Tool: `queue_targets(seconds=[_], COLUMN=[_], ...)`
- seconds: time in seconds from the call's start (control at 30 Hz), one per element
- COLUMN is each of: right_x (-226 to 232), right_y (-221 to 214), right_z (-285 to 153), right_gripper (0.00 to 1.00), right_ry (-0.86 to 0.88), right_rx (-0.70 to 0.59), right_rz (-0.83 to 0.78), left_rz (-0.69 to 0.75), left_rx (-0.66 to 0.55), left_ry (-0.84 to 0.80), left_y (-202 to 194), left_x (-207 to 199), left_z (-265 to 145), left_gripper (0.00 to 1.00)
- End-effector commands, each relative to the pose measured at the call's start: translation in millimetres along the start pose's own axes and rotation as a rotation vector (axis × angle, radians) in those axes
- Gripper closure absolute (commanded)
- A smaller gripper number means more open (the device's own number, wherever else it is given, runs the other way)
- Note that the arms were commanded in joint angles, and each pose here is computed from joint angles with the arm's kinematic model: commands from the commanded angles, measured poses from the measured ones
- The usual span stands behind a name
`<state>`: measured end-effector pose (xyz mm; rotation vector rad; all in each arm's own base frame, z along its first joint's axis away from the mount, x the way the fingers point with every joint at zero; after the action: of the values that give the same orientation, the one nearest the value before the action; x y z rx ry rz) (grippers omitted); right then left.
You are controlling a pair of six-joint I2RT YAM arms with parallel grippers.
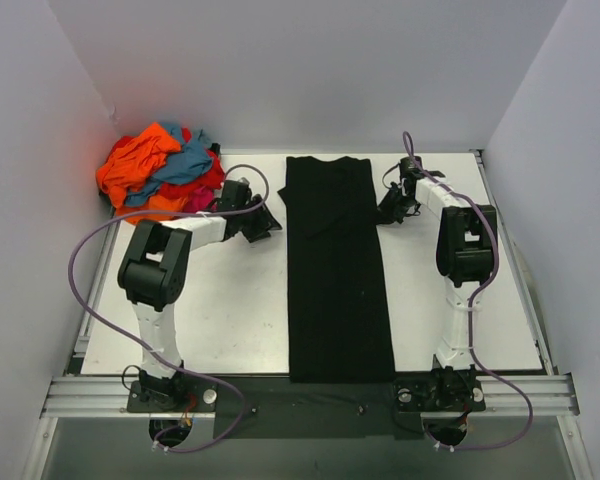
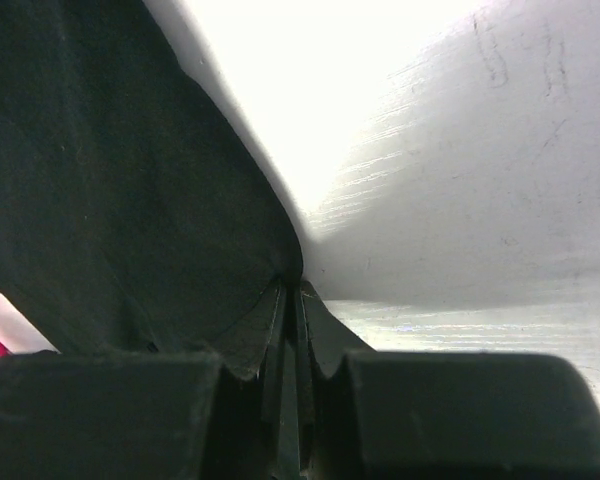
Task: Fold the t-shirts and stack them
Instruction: Rotate the tshirt 90 degrees
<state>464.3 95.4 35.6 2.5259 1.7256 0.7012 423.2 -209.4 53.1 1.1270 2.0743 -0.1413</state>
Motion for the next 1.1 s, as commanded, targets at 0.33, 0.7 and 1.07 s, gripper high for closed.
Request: queue_targets(seconds=[0.33, 0.7, 1.07], right_x=[-4, 1, 11], right_y=[-6, 7, 3], right_z=[2, 12, -36], right_gripper=[1.0, 1.0, 0.53], right_ry=[-0.058, -0.062, -0.074], right_rx=[0.008, 0.003, -0.049], right_rz=[-0.006, 0.001, -0.06], left_rz=[-0.029, -0.046, 0.049], left_rx=[0.078, 0.051, 0.036], left_ry=[0.028, 0.008, -0.012], left_y=[-9, 24, 31], left_x=[-5, -12, -23], left_z=[60, 76, 41], left_gripper=[0.58, 1.0, 0.45])
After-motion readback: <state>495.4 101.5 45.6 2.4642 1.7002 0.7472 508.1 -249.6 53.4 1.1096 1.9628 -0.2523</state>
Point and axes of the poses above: each gripper's point midway between its finger pads, its own z axis out along the fingers, its own x axis along the line the jaws close on, y = z × x, the point moved 3 cm from there along -z, back along the fingers, and after that the axes turned 10 degrees about -z, right-handed, at the moved point
